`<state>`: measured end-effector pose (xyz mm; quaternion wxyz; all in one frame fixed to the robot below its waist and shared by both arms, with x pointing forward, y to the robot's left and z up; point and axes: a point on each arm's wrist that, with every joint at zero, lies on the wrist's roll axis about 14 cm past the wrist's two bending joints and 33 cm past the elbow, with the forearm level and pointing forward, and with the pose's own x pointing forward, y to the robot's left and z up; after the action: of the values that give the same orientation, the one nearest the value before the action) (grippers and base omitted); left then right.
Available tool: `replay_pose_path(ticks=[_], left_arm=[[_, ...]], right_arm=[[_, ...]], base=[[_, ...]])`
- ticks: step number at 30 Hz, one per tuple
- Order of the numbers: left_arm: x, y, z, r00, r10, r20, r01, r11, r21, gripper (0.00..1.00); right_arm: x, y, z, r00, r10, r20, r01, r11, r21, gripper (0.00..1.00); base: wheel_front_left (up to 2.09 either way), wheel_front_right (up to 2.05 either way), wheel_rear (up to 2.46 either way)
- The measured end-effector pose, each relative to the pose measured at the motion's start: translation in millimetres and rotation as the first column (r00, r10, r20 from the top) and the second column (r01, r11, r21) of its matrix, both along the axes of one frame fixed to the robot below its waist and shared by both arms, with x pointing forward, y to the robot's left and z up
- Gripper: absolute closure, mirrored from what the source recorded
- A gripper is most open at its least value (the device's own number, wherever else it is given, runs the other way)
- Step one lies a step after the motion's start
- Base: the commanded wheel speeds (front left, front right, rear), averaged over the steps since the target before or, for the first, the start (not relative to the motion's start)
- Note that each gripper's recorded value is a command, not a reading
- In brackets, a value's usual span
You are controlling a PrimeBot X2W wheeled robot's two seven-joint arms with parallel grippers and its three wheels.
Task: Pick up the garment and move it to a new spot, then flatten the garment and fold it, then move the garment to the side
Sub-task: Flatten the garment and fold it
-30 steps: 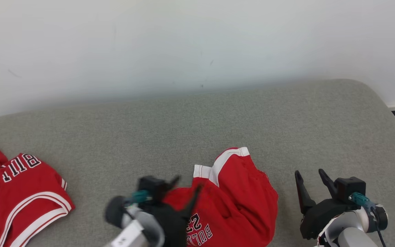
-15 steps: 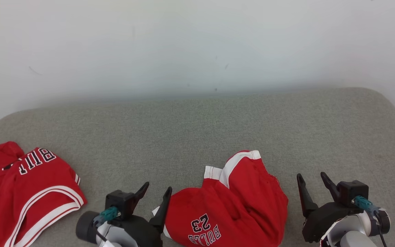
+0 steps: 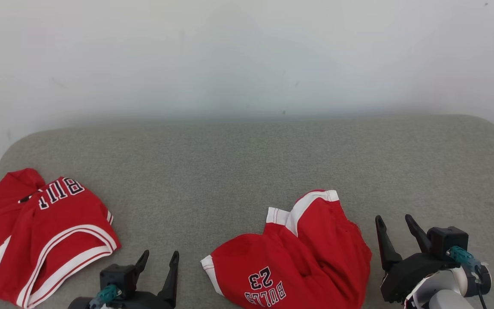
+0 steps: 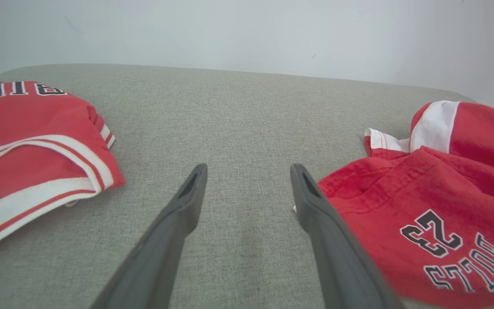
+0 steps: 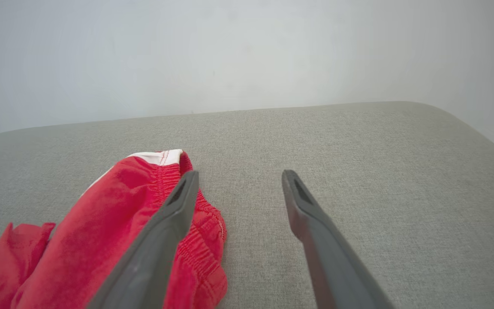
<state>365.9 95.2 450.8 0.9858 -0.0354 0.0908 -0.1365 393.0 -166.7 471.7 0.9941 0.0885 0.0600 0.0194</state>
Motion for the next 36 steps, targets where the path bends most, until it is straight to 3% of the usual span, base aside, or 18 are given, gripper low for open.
replay_pose_path(ticks=[6, 17, 24, 36], left_arm=[[-2.2, -0.9, 5.4, 1.0, 0.015, 0.024, -0.015, 1.0, -0.013, 0.0], [21.5, -60.4, 53.8, 0.978, -0.154, 0.139, 0.165, 0.984, -0.068, 0.0], [33.2, -106.3, 51.4, 0.945, -0.323, 0.056, 0.328, 0.937, -0.12, 0.0], [62.9, -112.8, 7.3, 0.919, -0.351, -0.18, 0.322, 0.931, -0.174, 0.0]], right_arm=[[3.5, 11.5, 0.4, 1.0, 0.031, -0.002, -0.031, 1.0, 0.004, 0.0], [17.1, 25.8, 16.1, 0.997, 0.075, 0.024, -0.076, 0.997, 0.015, 0.0], [35.9, 32.4, 22.9, 0.994, 0.107, 0.01, -0.107, 0.994, 0.011, 0.0], [58.3, 42.3, -0.3, 0.98, 0.159, -0.122, -0.159, 0.987, 0.007, 0.0]], base=[[0.0, 0.0, 0.0], [0.0, 0.0, 0.0], [0.0, 0.0, 0.0], [0.0, 0.0, 0.0]])
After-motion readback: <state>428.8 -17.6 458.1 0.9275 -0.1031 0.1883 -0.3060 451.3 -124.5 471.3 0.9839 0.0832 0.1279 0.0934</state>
